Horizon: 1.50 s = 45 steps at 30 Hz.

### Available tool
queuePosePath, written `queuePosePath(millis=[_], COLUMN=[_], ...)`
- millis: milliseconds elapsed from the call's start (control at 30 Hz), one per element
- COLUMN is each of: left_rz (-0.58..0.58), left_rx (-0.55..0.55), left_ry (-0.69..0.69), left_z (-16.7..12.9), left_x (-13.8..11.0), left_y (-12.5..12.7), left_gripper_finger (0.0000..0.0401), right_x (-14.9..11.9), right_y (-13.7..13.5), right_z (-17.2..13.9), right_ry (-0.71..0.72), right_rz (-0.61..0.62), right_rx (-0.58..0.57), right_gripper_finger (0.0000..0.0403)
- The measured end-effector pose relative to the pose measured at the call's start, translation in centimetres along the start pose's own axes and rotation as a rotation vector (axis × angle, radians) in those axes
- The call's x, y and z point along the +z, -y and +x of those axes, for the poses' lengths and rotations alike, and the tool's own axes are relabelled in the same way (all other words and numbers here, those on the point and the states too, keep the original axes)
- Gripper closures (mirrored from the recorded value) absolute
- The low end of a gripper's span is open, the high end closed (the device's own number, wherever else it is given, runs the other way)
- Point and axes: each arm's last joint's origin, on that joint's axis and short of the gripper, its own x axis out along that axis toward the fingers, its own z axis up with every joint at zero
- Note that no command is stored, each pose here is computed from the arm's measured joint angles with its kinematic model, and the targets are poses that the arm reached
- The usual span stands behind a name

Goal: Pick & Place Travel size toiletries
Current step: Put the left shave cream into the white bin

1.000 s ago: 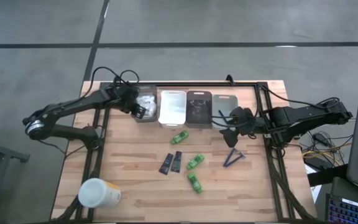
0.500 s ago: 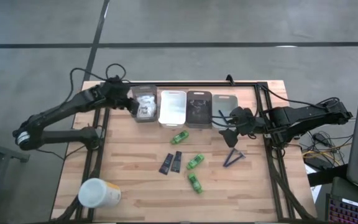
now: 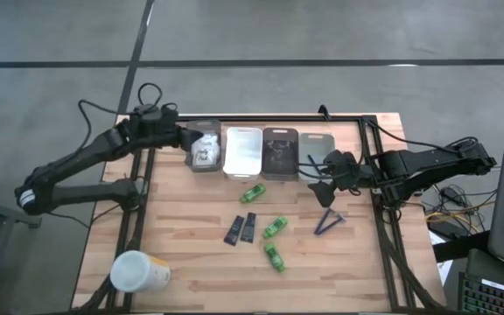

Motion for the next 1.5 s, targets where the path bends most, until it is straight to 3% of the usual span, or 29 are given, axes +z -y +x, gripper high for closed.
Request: queuePosePath(millis=[200, 500, 700, 933, 1233, 1500], left_rz=[0.033, 0.028, 0.040, -0.014, -0.079, -0.102], left_rx=[-0.293, -0.385, -0.329, -0.222, -0.096, -0.044], left_ry=[-0.103, -0.389, -0.536, -0.640, -0.764, -0.792], left_z=[1.4, 5.0, 7.2, 9.4, 11.5, 12.6], left_x=[-0.7, -5.6, -9.4, -12.2, -16.1, -17.3], left_y=[2.8, 6.4, 7.7, 7.6, 7.7, 7.8], left_gripper_finger=[0.0309, 0.0309, 0.0309, 0.0309, 0.0307, 0.0242], right_x=[-0.1, -0.1, -0.1, 0.0, 0.7, 0.6], right_y=[0.1, 0.1, 0.0, 0.0, -0.9, -1.0], right_z=[0.1, 0.1, 0.1, 0.1, 0.1, 0.1], right_ry=[-0.003, -0.002, 0.002, 0.006, 0.076, 0.045], right_rz=[-0.004, -0.003, 0.008, 0.003, 0.048, 0.046], right_rx=[-0.008, -0.007, -0.001, 0.003, 0.090, 0.119], right_gripper_finger=[0.0039, 0.0039, 0.0039, 0.0039, 0.0039, 0.0039])
